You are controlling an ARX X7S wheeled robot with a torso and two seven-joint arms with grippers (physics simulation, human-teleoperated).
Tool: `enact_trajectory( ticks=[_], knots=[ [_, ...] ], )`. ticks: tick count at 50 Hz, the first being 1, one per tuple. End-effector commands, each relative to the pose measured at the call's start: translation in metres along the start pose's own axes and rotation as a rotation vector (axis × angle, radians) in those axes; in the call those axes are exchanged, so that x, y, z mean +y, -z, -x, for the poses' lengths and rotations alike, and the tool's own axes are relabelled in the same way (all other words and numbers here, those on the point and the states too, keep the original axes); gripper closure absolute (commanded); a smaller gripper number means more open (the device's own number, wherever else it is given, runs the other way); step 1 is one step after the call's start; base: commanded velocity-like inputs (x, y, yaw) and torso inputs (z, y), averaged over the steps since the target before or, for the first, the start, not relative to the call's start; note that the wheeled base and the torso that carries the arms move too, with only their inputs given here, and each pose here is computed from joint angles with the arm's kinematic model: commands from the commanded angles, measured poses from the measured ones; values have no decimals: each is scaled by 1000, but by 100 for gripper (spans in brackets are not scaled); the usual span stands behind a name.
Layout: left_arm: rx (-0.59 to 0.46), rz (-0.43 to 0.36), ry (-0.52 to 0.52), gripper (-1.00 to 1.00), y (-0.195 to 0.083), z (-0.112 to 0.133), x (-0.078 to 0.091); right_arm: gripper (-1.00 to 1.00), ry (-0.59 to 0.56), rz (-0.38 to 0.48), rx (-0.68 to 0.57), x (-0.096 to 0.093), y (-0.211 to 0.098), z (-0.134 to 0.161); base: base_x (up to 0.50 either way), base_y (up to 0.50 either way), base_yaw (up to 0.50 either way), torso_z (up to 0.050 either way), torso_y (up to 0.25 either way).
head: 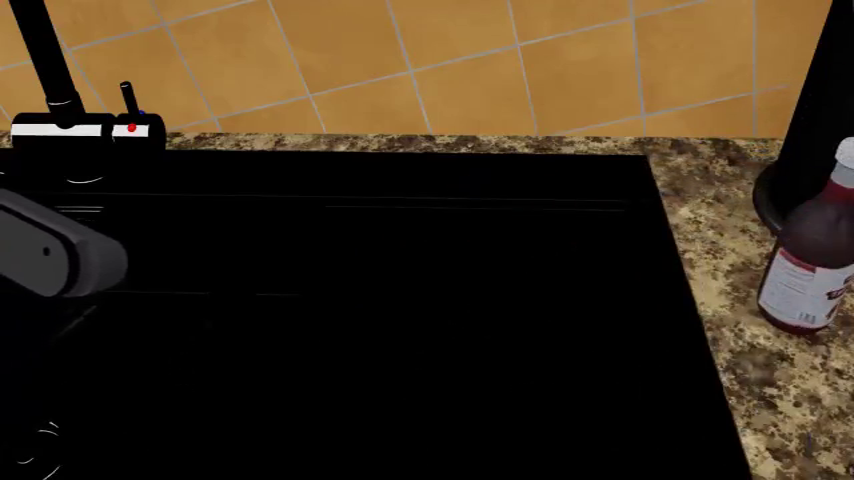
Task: Pick the kiwi from the sink and place it on the plate located on the counter
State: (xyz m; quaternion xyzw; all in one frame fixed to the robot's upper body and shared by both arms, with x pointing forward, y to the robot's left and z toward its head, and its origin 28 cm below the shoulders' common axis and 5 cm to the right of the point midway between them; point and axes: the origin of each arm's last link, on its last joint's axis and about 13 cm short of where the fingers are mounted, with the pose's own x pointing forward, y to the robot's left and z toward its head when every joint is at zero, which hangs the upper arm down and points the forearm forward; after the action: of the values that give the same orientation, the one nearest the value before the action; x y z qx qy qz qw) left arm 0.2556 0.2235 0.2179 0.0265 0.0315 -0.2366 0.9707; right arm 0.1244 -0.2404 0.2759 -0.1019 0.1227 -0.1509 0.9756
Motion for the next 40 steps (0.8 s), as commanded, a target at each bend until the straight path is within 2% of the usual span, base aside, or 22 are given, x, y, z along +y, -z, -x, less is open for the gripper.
enact_trajectory(
  ticks=[1, 8, 13, 40],
  knots=[
    [2, -1, 1, -100, 0, -1, -1, 100, 79, 6, 11, -11, 1, -15, 0, 0, 0, 0, 0],
    [3, -5, 2, -100, -1, -1, -1, 100, 93, -63, 39, -23, 5, -32, 0, 0, 0, 0, 0],
    [6, -8, 2, -100, -1, -2, -2, 100, 121, -74, 48, -27, 6, -41, 0, 0, 0, 0, 0],
    [11, -12, 2, -100, 0, -4, -3, 100, 306, -64, 74, -50, 19, -63, 0, 0, 0, 0, 0]
  ],
)
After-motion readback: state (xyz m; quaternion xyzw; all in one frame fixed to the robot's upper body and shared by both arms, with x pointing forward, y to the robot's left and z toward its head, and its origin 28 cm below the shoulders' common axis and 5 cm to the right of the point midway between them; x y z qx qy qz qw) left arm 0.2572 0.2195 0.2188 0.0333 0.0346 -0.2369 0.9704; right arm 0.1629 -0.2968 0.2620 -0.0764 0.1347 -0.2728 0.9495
